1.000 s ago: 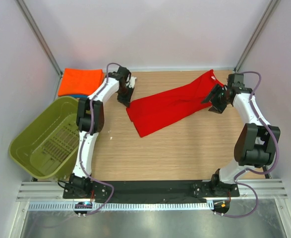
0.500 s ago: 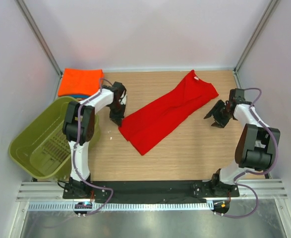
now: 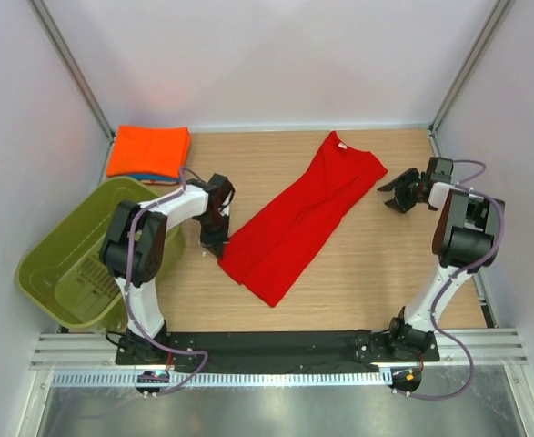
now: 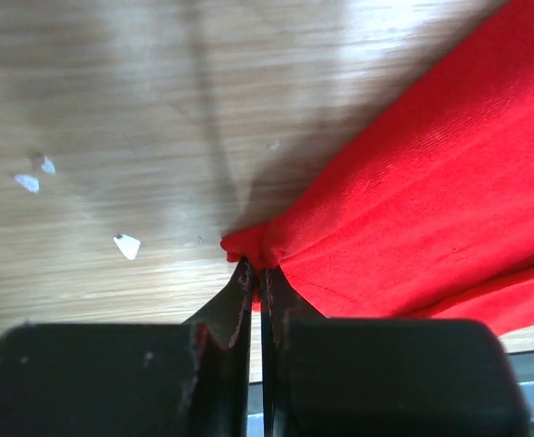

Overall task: Fold and stack the t-shirts
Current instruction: Fold the tshirt

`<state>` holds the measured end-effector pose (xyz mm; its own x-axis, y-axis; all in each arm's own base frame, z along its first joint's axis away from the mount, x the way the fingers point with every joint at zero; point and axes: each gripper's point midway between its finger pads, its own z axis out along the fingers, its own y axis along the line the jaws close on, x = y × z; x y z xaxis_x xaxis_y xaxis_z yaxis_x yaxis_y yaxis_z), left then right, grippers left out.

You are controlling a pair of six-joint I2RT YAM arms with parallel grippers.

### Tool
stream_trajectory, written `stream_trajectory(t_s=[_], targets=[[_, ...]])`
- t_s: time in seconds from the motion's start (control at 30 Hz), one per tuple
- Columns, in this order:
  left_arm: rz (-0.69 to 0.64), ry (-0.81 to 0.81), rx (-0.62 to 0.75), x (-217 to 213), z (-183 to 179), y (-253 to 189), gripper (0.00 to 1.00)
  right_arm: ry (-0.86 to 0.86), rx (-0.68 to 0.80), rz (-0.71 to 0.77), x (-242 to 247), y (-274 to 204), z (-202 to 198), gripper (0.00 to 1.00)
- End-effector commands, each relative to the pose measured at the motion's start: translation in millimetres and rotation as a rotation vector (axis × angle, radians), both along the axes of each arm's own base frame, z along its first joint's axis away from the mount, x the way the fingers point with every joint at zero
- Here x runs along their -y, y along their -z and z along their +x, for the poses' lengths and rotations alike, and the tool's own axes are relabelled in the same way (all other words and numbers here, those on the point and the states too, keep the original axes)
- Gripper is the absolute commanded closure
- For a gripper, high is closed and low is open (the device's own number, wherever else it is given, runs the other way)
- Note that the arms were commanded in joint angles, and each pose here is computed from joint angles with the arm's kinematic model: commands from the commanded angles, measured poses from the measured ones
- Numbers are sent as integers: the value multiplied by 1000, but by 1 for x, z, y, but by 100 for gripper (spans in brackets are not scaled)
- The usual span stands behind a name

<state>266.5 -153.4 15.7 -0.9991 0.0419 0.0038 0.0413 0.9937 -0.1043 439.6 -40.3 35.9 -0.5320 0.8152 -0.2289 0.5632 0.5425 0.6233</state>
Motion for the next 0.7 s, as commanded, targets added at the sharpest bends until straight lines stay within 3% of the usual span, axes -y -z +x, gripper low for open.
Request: stream_trajectory(t_s=[0.0,0.17,0.27,0.57,0.67], targets=[[-51,-69,48,8,-1,-12,100,-11,177,61,2,-25,53,43],[-114,-128,49,21,-11,-13,100,-17,224,96,6,-18,87,44],[-145,-149,66,30,-19,-13,100,-20,227,120,7,-7,105,52],[-289,-255,88,76,-40,-17,97,-121,188,82,-5,14,162,97],[-328,-306,80,91,-46,-15,92,-129,200,32,3,12,185,99]])
